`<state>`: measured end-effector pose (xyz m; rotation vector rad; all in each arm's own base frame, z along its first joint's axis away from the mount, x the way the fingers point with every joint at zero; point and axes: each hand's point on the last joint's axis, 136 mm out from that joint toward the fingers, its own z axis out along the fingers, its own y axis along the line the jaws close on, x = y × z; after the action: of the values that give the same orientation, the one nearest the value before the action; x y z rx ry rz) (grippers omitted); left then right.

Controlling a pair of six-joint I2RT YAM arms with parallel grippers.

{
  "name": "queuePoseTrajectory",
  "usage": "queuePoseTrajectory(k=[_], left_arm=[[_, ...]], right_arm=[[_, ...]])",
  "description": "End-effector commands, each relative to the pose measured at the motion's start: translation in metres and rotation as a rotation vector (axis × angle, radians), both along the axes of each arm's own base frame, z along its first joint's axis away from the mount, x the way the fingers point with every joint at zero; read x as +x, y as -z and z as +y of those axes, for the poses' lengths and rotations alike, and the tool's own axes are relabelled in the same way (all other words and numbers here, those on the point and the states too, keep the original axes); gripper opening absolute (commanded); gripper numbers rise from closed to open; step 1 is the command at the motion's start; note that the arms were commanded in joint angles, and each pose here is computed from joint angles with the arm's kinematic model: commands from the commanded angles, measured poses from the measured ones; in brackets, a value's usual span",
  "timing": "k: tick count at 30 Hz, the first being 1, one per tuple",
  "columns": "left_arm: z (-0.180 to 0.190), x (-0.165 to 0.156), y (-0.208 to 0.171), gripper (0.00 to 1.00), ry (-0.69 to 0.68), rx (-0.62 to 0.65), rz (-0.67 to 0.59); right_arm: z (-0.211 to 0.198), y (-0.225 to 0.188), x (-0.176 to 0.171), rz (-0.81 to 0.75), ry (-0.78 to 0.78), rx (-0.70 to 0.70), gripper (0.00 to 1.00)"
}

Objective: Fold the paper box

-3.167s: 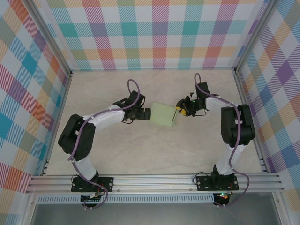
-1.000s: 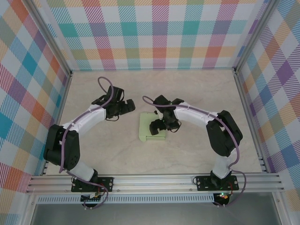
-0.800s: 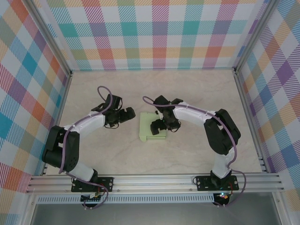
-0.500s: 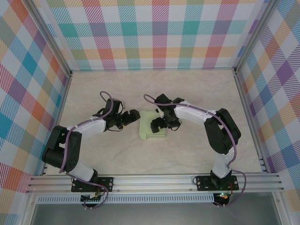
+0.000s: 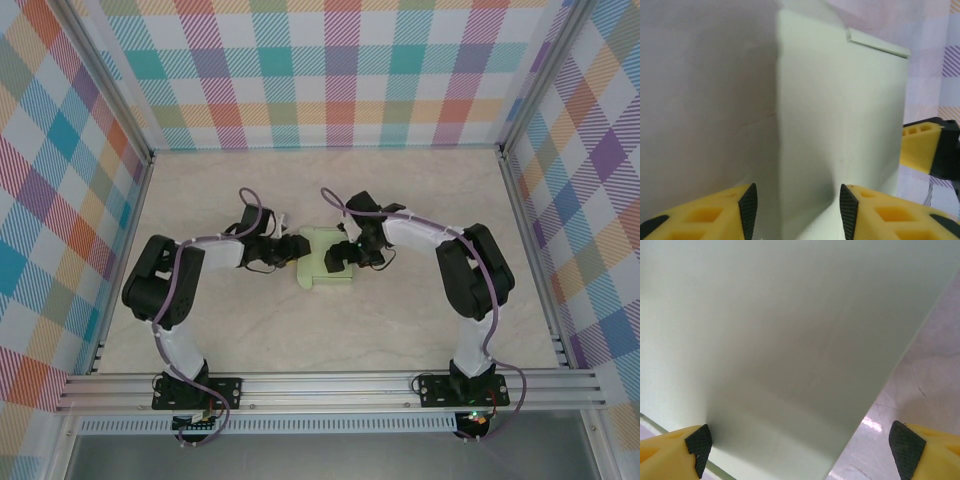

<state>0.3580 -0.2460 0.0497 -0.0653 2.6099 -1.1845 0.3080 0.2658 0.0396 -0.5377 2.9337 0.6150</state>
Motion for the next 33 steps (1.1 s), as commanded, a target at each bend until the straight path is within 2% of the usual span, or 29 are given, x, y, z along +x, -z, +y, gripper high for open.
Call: queuePoseTrajectory(k=[1,14,19,27,33], left_arm=[[-0.022,-0.003,-0.005,0.48,0.111,-0.048,-0.021],[-0.042,-0.005,-0.031,0.45,0.141,-0.104,0.011],[-0.033,-0.003,-0.045,0.42,0.091,-0.035,-0.012],[-0.016,-0.002,-0.058,0.38,-0.003,0.067,0.038],[-0.008,-0.008,-0.060,0.38,-0.013,0.167,0.082]], right_arm=[[0.011,0.007,-0.001,0.052,-0.002,0.092,0.92],[0.039,-0.026,0.022,0.198,0.033,0.514,0.82],[0.051,-0.031,0.029,0.224,0.010,0.579,0.82],[0.063,-0.020,0.054,0.247,0.046,0.578,0.83],[0.078,-0.022,0.076,0.270,0.078,0.646,0.84]])
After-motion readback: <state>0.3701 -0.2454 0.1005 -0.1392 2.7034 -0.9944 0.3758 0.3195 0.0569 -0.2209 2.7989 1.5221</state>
